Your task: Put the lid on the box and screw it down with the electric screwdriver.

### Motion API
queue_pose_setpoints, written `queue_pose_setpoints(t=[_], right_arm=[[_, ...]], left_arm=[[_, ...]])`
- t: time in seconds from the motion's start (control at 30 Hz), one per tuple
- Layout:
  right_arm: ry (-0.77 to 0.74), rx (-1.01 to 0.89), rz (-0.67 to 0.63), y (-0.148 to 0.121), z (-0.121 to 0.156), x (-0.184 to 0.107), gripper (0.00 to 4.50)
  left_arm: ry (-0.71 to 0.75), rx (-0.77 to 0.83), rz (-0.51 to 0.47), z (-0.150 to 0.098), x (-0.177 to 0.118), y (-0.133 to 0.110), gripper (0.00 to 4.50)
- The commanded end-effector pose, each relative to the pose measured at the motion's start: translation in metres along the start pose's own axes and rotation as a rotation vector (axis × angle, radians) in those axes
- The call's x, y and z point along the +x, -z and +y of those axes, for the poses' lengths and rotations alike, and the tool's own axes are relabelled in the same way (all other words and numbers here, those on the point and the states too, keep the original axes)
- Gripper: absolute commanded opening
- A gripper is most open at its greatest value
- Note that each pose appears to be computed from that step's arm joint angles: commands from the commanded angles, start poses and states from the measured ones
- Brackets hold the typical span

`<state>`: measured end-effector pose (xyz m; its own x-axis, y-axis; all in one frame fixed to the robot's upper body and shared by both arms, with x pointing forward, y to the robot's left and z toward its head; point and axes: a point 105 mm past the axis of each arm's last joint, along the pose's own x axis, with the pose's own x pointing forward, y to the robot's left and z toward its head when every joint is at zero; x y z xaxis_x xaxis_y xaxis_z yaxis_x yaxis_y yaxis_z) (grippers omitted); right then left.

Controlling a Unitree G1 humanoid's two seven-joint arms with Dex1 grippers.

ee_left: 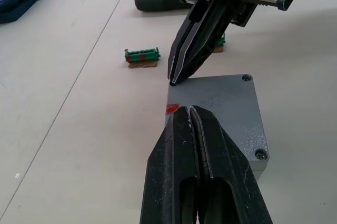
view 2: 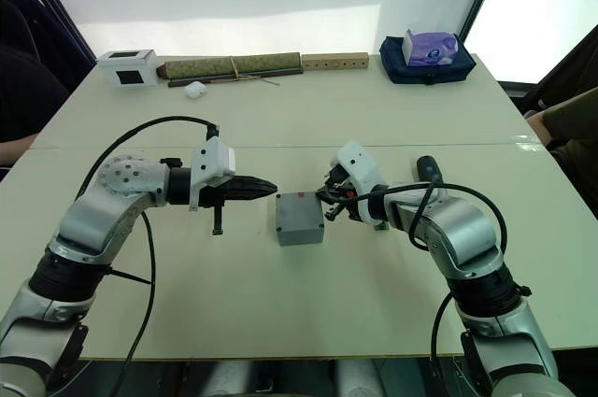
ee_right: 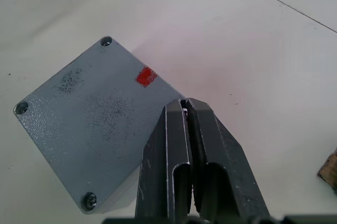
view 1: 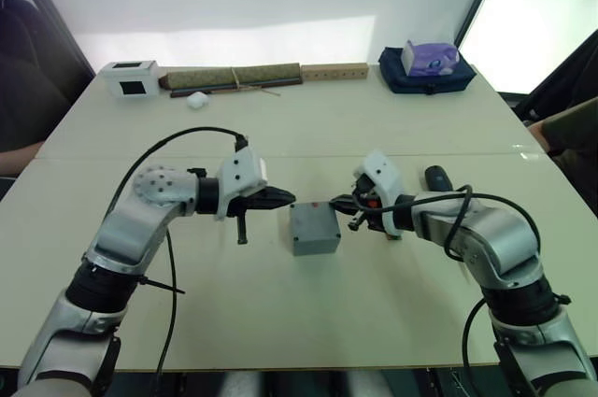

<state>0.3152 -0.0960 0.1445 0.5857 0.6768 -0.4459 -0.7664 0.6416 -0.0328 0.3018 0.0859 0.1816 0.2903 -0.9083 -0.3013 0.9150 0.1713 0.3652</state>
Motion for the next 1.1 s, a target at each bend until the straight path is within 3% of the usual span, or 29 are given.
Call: queue_pose_setpoints(t=[0.03,0.33,0.67,1.1], right_arm=[[0.009,-0.04,-0.057,-0.019,-0.001,-0.008,0.03],[0.013,-0.043,-0.094,-0.035,-0.003,-0.016,0.03],[-0.024,-0.033,-0.074,-0.028,0.008,-0.009,0.03],[-0.012,-0.01,-0.055,-0.016,0.001,-0.005,0.03]], left_arm=[[0.001,0.041,-0.015,0.0,-0.001,-0.01,0.0],[0.004,0.045,-0.021,0.0,0.001,-0.011,0.0],[0.003,0.043,-0.022,0.0,0.002,-0.011,0.0],[-0.003,0.037,-0.013,-0.001,0.0,-0.008,0.0]])
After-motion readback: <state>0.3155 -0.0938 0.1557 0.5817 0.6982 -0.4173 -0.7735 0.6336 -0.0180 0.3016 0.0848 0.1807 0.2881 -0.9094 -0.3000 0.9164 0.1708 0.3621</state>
